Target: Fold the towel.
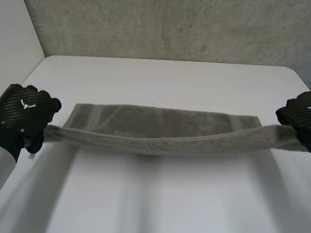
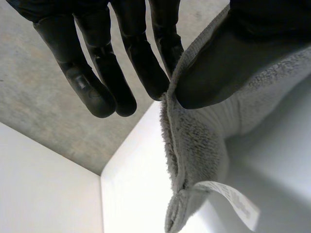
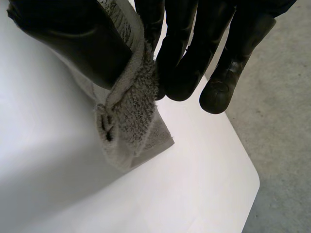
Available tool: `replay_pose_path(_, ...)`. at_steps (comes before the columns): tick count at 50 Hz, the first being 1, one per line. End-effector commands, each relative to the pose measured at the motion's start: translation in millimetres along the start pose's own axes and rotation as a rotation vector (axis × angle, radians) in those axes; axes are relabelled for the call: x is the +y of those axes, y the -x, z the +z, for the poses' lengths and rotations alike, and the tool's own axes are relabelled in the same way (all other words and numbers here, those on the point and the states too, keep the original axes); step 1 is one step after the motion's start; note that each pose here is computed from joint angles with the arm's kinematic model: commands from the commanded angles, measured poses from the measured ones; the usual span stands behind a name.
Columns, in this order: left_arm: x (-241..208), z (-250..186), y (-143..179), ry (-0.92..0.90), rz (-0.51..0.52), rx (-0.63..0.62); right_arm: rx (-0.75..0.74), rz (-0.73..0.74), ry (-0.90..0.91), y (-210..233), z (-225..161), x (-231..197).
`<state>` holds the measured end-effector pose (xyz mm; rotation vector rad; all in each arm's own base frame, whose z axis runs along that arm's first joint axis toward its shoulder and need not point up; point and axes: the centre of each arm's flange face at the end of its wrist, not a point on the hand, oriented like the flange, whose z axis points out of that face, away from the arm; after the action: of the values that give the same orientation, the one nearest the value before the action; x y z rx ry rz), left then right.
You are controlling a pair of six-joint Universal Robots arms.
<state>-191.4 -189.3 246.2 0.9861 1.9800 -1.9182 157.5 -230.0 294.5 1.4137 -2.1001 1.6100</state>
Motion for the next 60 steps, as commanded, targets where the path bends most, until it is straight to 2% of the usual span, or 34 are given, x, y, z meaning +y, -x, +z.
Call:
replay_pose_path(1, 4, 8, -1, 0.012, -0.006, 0.027, -0.061, 0.006, 0.048, 1, 19, 16)
replay_pose_path(8, 22, 61, -18, 0.024, 0.009, 0.05, -0.121, 0.035, 0.081, -3, 55, 27)
replay_pose_path(10, 28, 74, -23, 0.03, 0.009, 0.057, -0.15, 0.032, 0.099, -2, 78, 33)
replay_pose_path(16, 40, 125, -41, 0.042, 0.025, 0.072, -0.138, -0.012, 0.105, 6, 119, 31)
replay_pose_path(18, 41, 137, -45, 0.045, 0.031, 0.063, -0.07, -0.039, 0.087, 8, 148, 30)
replay_pose_path(19, 42, 149, -51, 0.047, 0.041, 0.053, -0.069, -0.039, 0.087, 8, 148, 30)
replay_pose_path(24, 52, 184, -60, 0.063, 0.086, -0.001, 0.107, -0.11, -0.029, 5, 201, 38)
replay_pose_path(29, 59, 210, -65, 0.05, 0.13, -0.04, 0.216, -0.16, -0.134, 9, 228, 38)
replay_pose_path(38, 54, 229, -64, -0.057, 0.133, -0.136, 0.244, -0.171, -0.168, 19, 245, 45)
replay_pose_path(49, 58, 230, -71, -0.063, 0.136, -0.119, 0.234, -0.166, -0.154, 25, 251, 52)
replay_pose_path(60, 57, 225, -70, -0.053, 0.165, -0.127, 0.308, -0.137, -0.075, 17, 242, 54)
